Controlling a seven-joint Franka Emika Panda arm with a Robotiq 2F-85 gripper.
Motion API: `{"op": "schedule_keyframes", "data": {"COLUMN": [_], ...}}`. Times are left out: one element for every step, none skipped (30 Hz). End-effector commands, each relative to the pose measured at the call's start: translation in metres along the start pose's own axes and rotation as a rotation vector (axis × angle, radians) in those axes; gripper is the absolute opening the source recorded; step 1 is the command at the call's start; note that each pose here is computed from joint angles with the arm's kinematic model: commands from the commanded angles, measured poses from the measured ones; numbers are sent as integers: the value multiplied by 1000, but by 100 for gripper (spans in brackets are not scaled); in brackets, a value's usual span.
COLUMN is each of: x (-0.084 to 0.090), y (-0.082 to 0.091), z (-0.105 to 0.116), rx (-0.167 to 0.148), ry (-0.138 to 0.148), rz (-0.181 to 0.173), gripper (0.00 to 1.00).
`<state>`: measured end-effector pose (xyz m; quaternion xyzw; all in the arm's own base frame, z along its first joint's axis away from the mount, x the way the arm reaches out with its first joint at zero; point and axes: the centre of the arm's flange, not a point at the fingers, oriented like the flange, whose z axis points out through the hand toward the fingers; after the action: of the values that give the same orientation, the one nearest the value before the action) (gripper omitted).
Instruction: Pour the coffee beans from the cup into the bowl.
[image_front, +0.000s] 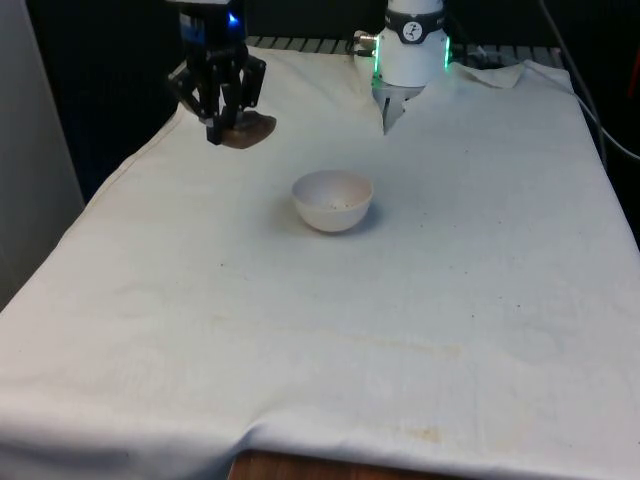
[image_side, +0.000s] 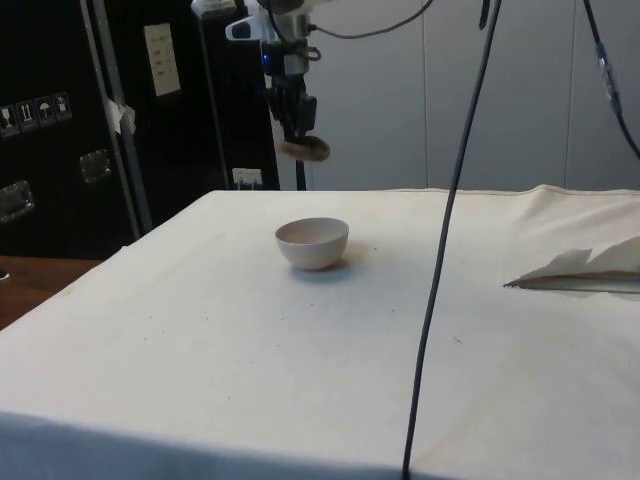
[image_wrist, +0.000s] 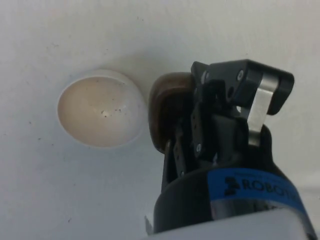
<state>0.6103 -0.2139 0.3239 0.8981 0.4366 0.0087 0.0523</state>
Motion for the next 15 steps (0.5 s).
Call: {"op": "schedule_keyframes", "data": {"x": [-3,-4,-6,-6,-8,-10,-10,-12,-10,-13,-14,-14,-16,-16,-17], "y": [-2,-2,-3,-4,-5,-7,-8,-8,-8,-9,-10,-11,-11,-11,-12], "z": [-3,-3,-3,-4,-4,-5,-6,-6,-4,-7,-7,-8,-9,-9,-9], "rx": [-21,-22,-22,-23,-23,-24,-24,-24,-3,-25,-24,-25,-26,-26,-26], "ry": [-13,-15,-18,-20,-24,-27,-30,-32,-24,-35,-37,-38,-41,-41,-43], "rz": [6,9,9,11,12,16,17,22,18,23,25,28,36,36,45], "gripper": [4,4,4,4,4,4,4,4,4,4,4,4,4,4,4]}}
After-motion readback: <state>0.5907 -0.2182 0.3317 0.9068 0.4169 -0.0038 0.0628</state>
